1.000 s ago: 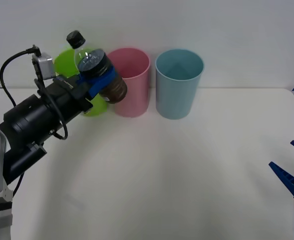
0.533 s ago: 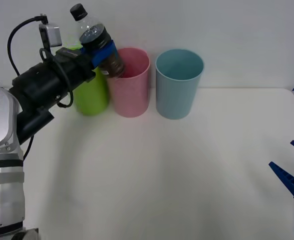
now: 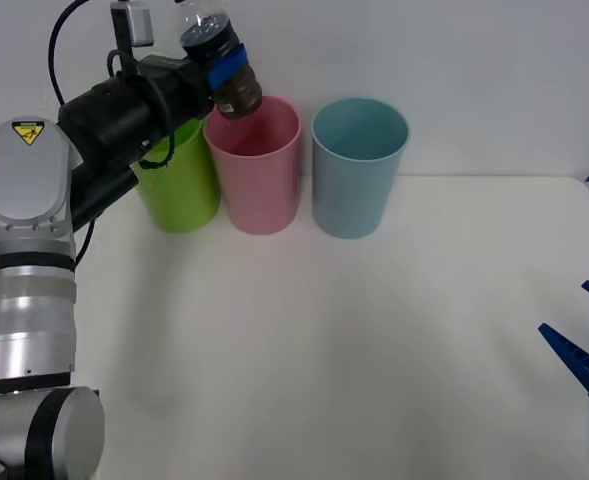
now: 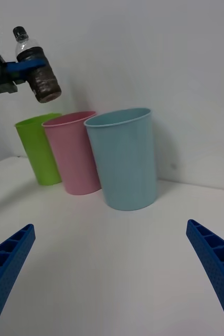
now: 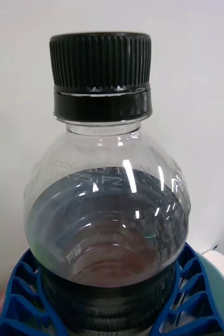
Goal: Grasp the object on the table and drop it into the matching bin: aluminum can to the light blue bin, PET bottle to the pink bin.
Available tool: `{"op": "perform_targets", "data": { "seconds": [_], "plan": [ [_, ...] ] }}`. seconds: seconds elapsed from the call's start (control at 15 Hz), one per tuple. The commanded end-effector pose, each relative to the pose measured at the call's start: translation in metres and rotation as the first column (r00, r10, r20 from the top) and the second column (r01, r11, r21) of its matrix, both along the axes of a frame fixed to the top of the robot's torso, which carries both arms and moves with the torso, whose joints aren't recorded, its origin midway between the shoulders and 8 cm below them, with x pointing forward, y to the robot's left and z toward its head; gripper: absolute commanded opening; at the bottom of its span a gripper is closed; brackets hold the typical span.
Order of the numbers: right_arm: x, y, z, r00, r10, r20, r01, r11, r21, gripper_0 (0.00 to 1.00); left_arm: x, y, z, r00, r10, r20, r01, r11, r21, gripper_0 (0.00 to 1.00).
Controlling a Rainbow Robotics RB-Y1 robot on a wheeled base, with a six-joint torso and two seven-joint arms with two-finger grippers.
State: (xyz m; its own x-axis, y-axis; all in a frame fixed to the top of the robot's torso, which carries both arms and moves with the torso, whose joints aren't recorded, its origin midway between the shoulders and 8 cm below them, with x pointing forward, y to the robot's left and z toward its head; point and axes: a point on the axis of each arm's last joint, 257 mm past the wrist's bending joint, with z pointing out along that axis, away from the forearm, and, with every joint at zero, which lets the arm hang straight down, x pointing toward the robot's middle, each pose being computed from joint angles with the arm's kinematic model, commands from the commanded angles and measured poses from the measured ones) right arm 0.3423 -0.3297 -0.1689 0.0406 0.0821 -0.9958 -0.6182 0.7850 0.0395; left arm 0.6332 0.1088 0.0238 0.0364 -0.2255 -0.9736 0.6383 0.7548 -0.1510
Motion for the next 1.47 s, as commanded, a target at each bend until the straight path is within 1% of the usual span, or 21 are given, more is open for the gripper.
{"op": "perform_targets", "data": {
  "seconds": [0.07,0.27,0.33,0.67,0.73,0.8,0.87,1.07,1.2,1.47],
  "plan": [
    [0.0,0.0,0.0,1.0,0.0,0.0,0.0,1.0,0.0,1.0,0.02,-0.005,0.005,0.9995,0.028,-0.01,-0.028,0.999,0.018,0.0],
    [0.0,0.0,0.0,1.0,0.0,0.0,0.0,1.0,0.0,1.0,0.034,-0.008,0.008,0.9985,0.052,-0.019,-0.052,0.998,0.027,0.0],
    [0.0,0.0,0.0,1.0,0.0,0.0,0.0,1.0,0.0,1.0,0.035,-0.008,0.008,0.9983,0.055,-0.018,-0.055,0.998,0.033,0.0],
    [0.0,0.0,0.0,1.0,0.0,0.0,0.0,1.0,0.0,1.0,0.035,-0.006,0.009,0.9983,0.056,-0.016,-0.056,0.998,0.026,0.01],
    [0.0,0.0,0.0,1.0,0.0,0.0,0.0,1.0,0.0,1.0,0.035,-0.007,0.01,0.9984,0.055,-0.016,-0.054,0.998,0.024,0.14],
    [0.0,0.0,0.0,1.0,0.0,0.0,0.0,1.0,0.0,1.0,0.035,-0.007,0.01,0.9985,0.053,-0.016,-0.053,0.998,0.021,0.6],
    [0.0,0.0,0.0,1.0,0.0,0.0,0.0,1.0,0.0,1.0,0.035,-0.007,0.01,0.9985,0.053,-0.015,-0.053,0.998,0.022,1.0],
    [0.0,0.0,0.0,1.0,0.0,0.0,0.0,1.0,0.0,1.0,0.035,-0.006,0.01,0.9985,0.052,-0.017,-0.052,0.998,0.02,1.0],
    [0.0,0.0,0.0,1.0,0.0,0.0,0.0,1.0,0.0,1.0,0.034,-0.005,0.01,0.9986,0.048,-0.02,-0.048,0.999,0.009,1.0],
    [0.0,0.0,0.0,1.0,0.0,0.0,0.0,1.0,0.0,1.0,0.027,-0.002,-0.001,0.9991,0.013,-0.039,-0.013,1.0,-0.001,1.0]
  ]
}}
